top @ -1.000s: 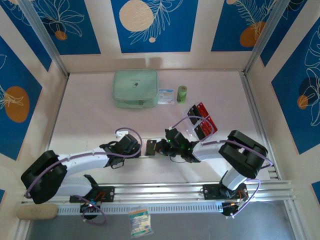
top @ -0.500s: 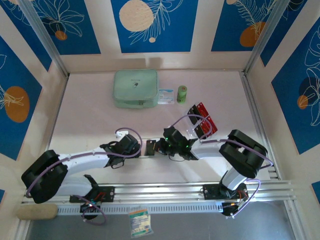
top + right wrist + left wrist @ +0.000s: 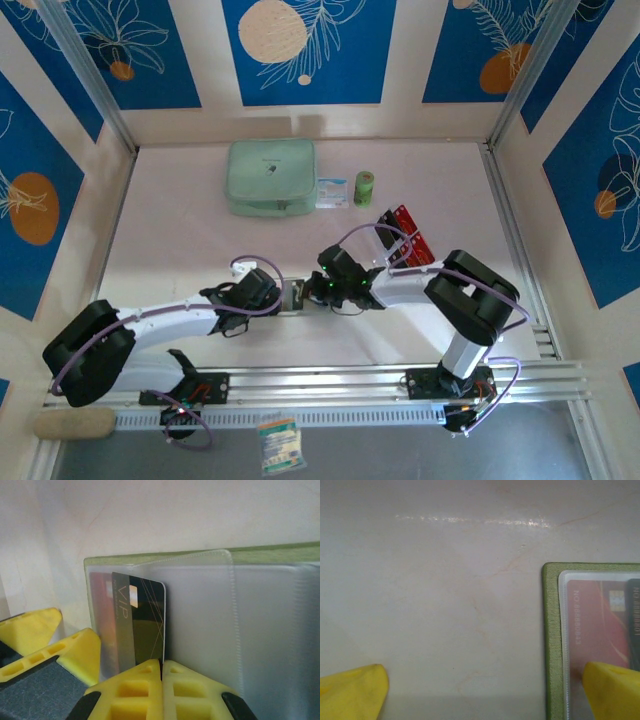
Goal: Put the credit cards into the card holder
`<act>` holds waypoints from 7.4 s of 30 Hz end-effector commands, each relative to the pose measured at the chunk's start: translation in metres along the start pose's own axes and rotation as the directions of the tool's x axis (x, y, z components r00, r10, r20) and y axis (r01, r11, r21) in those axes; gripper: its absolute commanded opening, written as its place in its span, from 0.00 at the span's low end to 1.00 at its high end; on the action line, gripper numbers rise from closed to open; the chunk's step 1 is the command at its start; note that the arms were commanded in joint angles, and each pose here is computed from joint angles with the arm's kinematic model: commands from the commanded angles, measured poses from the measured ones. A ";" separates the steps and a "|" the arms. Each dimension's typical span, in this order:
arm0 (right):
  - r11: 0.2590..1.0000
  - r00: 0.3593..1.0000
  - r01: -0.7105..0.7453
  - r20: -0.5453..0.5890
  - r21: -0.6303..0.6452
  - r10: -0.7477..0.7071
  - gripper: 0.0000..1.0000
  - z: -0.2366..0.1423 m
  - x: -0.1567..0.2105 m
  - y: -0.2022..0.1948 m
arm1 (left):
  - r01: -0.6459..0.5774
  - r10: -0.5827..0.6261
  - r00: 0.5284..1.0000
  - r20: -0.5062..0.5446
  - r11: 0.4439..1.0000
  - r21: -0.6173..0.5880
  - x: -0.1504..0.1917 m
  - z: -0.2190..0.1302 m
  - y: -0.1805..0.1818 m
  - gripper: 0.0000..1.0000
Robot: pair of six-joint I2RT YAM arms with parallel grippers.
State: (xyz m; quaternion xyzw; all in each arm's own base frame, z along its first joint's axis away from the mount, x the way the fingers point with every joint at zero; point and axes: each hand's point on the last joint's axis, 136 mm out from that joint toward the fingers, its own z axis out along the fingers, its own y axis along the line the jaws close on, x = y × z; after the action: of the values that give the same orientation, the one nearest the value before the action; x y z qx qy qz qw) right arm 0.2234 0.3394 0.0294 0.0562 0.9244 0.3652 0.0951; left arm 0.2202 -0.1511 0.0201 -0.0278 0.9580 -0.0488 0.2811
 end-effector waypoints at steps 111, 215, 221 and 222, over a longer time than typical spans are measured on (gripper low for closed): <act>0.953 0.954 0.264 -0.185 0.149 -0.236 0.00 0.001 -0.010 0.028 | 0.079 -0.082 0.995 0.059 0.996 0.042 -0.045 -0.030 0.000 1.00; 0.993 0.977 0.079 -0.205 0.089 -0.059 0.33 -0.003 -0.026 -0.018 | -0.066 0.073 0.997 -0.027 0.974 0.215 0.001 0.005 -0.069 0.85; 0.994 0.975 0.075 -0.217 0.082 -0.055 0.35 0.000 -0.024 -0.018 | -0.064 0.071 0.997 -0.024 0.974 0.217 0.000 0.005 -0.070 0.85; 0.994 0.974 0.075 -0.218 0.078 -0.056 0.35 0.000 -0.024 -0.017 | -0.065 0.071 0.997 -0.024 0.974 0.217 0.000 0.004 -0.070 0.85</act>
State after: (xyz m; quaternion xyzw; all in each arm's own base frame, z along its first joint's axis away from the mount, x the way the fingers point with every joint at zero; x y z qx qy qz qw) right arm 0.2544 0.3234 0.0308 -0.0130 0.9421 0.3338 0.0299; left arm 0.2289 -0.2185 0.0267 0.0298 0.9521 -0.1353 0.2725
